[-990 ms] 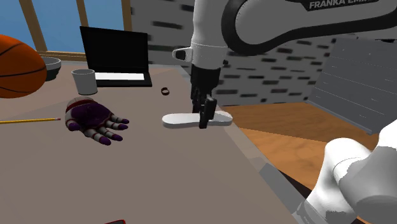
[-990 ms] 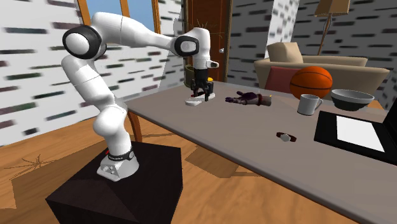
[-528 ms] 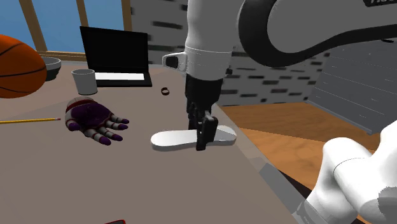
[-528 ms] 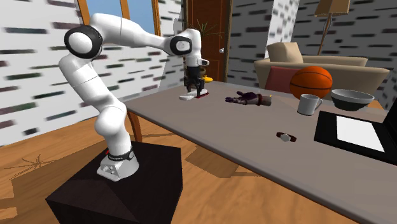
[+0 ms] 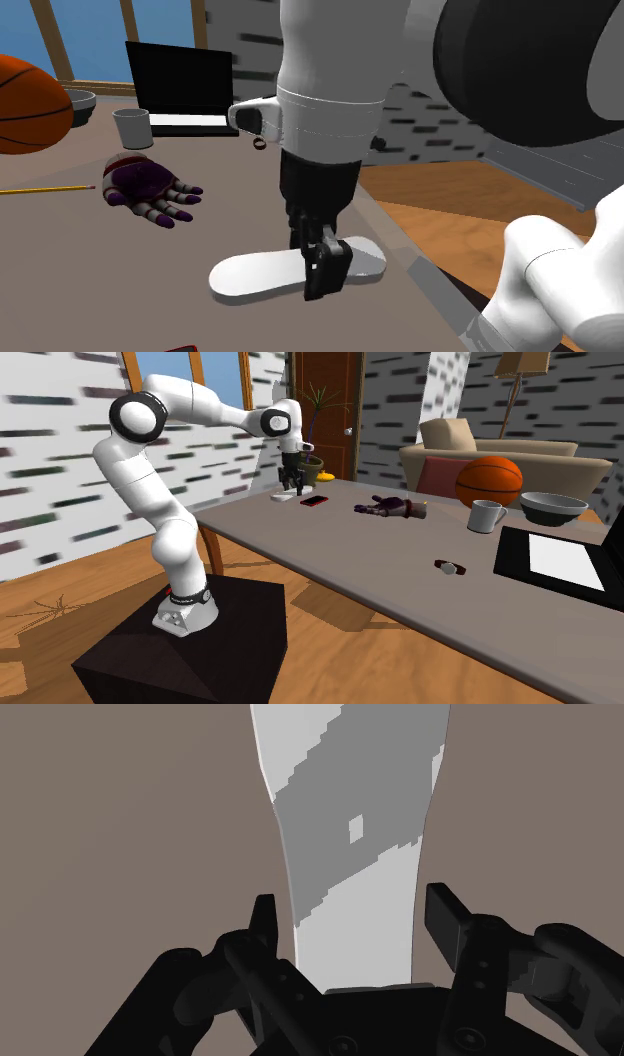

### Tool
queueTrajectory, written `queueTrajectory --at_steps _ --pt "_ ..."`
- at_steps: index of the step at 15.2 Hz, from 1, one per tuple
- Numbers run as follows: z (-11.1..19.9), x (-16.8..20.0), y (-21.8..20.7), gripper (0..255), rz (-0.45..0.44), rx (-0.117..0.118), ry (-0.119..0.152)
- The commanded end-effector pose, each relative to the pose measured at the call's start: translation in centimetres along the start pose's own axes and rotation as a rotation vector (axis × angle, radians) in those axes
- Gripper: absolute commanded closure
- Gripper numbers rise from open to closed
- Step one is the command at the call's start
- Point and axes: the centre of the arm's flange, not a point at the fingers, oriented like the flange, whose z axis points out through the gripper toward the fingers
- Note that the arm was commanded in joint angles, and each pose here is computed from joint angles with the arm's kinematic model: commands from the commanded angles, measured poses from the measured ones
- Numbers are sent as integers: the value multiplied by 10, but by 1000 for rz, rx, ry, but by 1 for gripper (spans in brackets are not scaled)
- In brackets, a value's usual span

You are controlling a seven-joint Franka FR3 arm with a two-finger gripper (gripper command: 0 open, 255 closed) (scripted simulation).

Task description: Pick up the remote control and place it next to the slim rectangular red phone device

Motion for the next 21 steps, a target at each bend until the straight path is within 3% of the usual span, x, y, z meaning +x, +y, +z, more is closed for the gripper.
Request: queueTrajectory --at_steps 1,14,21 --pt "0 11 -27 255 1 0 0" --pt "-5 74 -194 255 1 0 0" --pt "32 75 -194 255 1 0 0"
